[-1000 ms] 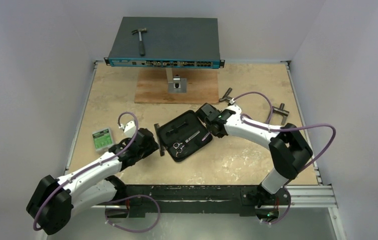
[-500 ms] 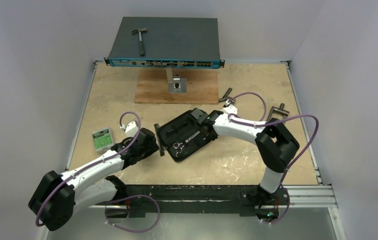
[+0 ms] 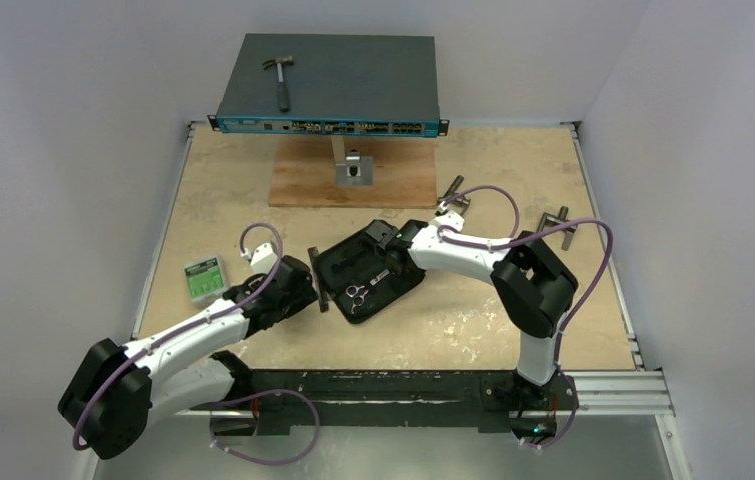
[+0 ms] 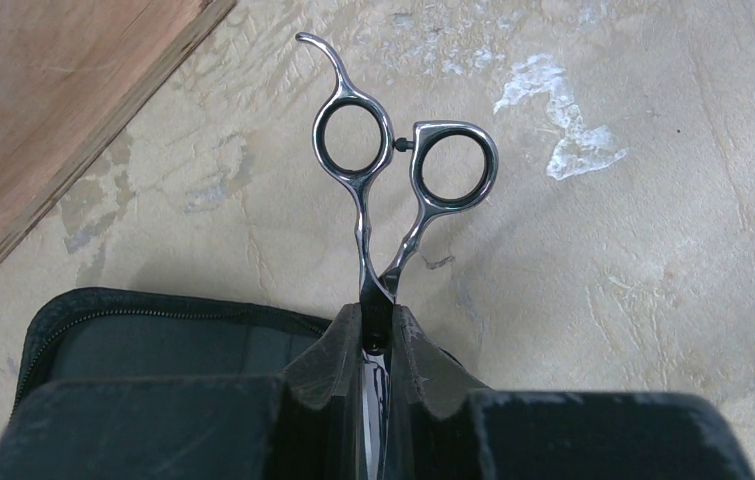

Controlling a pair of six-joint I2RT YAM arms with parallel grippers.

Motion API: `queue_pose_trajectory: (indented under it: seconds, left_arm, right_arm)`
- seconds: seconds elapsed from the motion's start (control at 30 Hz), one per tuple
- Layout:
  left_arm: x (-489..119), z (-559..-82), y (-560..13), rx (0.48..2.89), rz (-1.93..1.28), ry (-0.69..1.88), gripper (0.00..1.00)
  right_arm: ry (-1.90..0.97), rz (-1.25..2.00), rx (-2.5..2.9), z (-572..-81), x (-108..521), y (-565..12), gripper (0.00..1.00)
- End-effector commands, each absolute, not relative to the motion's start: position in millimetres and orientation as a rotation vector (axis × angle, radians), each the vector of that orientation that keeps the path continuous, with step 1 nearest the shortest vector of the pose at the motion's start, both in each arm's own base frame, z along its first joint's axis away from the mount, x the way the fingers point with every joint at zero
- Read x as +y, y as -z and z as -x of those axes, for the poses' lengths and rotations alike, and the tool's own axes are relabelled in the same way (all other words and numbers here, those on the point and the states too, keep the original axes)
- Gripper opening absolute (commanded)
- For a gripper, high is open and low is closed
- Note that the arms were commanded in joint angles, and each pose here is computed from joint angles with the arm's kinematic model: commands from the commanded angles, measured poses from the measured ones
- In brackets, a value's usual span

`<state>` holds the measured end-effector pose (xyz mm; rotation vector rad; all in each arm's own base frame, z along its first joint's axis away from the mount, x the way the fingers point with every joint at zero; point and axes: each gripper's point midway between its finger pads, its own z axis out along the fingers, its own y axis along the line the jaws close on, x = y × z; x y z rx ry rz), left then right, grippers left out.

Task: Sort the hair-cutting tools
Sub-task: Place the scissors in the hairdressing tool bag.

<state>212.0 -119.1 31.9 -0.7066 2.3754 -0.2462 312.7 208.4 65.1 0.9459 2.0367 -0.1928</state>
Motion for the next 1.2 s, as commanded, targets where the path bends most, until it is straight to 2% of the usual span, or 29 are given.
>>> queue_pose_trajectory:
  seconds: [0.0, 1.17]
  left_arm:
    - [-129, -224, -47, 2.333, 0.724, 0.296, 0.6]
    - [-137, -214, -36, 2.357, 0.713, 0.349, 0.58]
  right_arm:
    - [0.205, -0.956, 1.959, -317, 199, -76, 0.0]
    - [0.102, -0.959, 2.133, -290, 234, -39, 0.0]
